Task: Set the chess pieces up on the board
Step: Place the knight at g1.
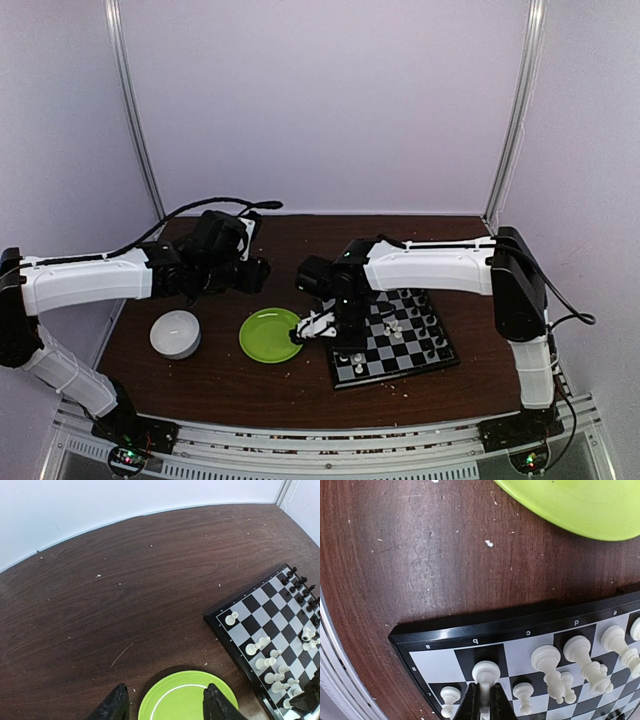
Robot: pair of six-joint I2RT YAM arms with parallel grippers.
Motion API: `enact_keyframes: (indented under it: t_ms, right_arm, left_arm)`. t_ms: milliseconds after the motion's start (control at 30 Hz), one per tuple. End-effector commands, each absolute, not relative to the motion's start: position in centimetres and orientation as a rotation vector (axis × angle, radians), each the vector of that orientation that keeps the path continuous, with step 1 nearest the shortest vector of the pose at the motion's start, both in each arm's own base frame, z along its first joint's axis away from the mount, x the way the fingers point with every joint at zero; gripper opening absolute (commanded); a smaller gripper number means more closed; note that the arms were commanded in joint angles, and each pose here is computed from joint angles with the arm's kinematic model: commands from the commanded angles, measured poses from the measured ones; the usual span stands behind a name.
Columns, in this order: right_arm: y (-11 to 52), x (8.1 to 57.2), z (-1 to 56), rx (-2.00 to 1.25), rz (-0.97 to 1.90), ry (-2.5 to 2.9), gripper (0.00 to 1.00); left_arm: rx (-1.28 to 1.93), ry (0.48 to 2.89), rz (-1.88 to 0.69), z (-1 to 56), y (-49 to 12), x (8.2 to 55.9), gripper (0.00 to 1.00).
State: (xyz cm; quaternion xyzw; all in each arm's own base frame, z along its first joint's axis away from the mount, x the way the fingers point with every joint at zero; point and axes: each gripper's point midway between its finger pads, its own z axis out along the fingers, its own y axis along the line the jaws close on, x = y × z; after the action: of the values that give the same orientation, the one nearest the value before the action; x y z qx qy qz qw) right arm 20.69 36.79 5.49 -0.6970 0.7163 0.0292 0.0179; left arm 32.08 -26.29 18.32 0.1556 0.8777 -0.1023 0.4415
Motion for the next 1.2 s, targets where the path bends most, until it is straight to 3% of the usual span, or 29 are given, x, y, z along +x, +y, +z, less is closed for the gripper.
enact_keyframes:
  t_ms: [0,333,600,733,1000,1167]
  right_arm:
    - [37.3,20.1,5.3,-2.194,0.12,2.21,0.0]
    - [37.5,20.0,4.8,-2.2,0.128,2.216,0.02]
    - [37.4,20.3,5.5,-2.181,0.107,2.211,0.22]
    - [37.6,20.1,7.9,-2.157,0.142,2.186,0.27]
    - [35.4,21.9,15.0,-1.971,0.172,2.139,0.28]
    - [31.5,25.0,15.9,-1.786,0.145,2.199,0.27]
  left_arm:
    - [0.365,2.155,-0.286,18.7,-26.7,32.6,0.51]
    - [0.364,2.158,-0.284,18.5,-26.6,32.5,0.51]
    - [0.367,2.155,-0.286,18.6,-26.7,32.6,0.51]
    - [0.369,2.154,-0.284,18.7,-26.7,32.6,0.51]
    - [0.38,2.149,-0.304,20.0,-26.9,32.5,0.51]
    - [0.386,2.156,-0.335,20.6,-27.3,32.3,0.51]
